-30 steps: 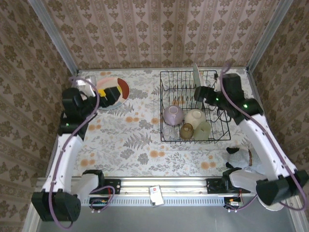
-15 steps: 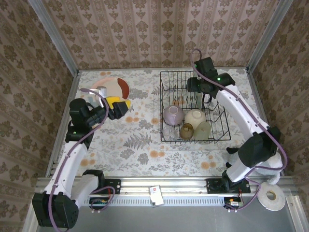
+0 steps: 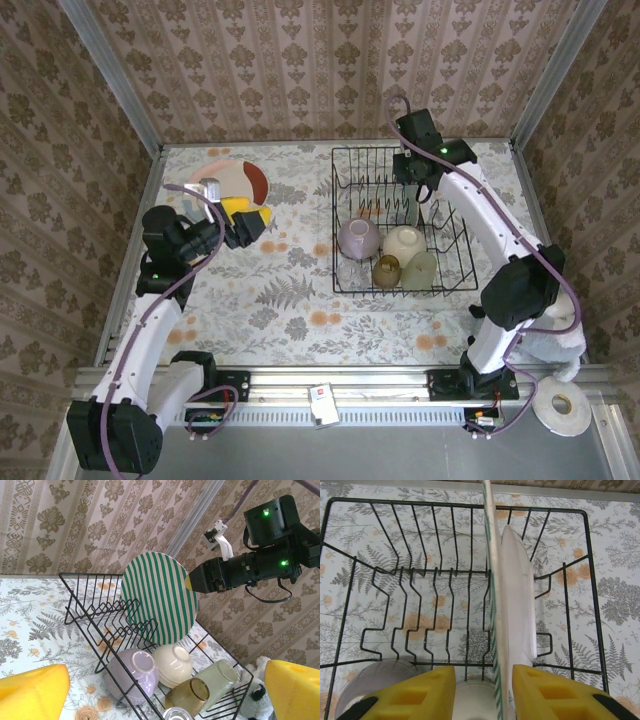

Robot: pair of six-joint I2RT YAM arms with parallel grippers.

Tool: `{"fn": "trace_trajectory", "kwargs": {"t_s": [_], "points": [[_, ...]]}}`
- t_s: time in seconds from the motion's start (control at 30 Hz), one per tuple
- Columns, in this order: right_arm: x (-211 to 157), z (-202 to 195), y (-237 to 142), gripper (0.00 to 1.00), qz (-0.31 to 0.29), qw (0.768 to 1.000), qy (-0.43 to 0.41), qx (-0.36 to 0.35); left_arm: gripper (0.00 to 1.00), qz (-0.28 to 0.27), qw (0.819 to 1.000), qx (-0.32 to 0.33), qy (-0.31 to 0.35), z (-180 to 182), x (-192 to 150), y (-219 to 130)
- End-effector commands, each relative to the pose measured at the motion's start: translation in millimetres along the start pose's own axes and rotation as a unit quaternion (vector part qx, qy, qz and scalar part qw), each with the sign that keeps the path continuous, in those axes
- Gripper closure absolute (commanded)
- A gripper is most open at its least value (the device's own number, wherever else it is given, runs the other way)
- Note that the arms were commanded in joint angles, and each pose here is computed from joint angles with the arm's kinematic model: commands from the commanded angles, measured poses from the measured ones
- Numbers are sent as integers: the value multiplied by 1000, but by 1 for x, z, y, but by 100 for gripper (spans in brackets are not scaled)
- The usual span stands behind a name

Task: Unload the mixed dishes from the dish rack

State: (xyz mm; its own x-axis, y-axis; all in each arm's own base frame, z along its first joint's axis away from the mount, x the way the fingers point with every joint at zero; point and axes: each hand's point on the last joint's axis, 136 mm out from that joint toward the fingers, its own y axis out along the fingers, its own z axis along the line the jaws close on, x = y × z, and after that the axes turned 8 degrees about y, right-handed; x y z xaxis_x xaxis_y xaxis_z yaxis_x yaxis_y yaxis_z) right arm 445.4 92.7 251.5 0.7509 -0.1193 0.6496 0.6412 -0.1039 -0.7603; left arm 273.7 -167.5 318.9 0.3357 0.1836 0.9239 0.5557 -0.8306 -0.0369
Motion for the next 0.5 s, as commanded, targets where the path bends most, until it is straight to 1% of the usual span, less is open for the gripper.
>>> {"fn": "trace_trajectory", "kwargs": {"t_s": [0.0,0.13,0.37,0.47], "points": [[0,-4,6,67,12,1000,-10,-15,0,-2,1000,-17,2,-6,2,1],[-1,-3,8,70,16,1000,-12,-14,0,-2,1000,-15,1,-5,1,1],[-3,-2,13,80,20,999,-18,-17,0,-2,1000,-17,-2,-5,1,2],[-5,-1,16,82,24,999,-20,-15,0,-4,1000,-20,-3,-6,1,2]]}}
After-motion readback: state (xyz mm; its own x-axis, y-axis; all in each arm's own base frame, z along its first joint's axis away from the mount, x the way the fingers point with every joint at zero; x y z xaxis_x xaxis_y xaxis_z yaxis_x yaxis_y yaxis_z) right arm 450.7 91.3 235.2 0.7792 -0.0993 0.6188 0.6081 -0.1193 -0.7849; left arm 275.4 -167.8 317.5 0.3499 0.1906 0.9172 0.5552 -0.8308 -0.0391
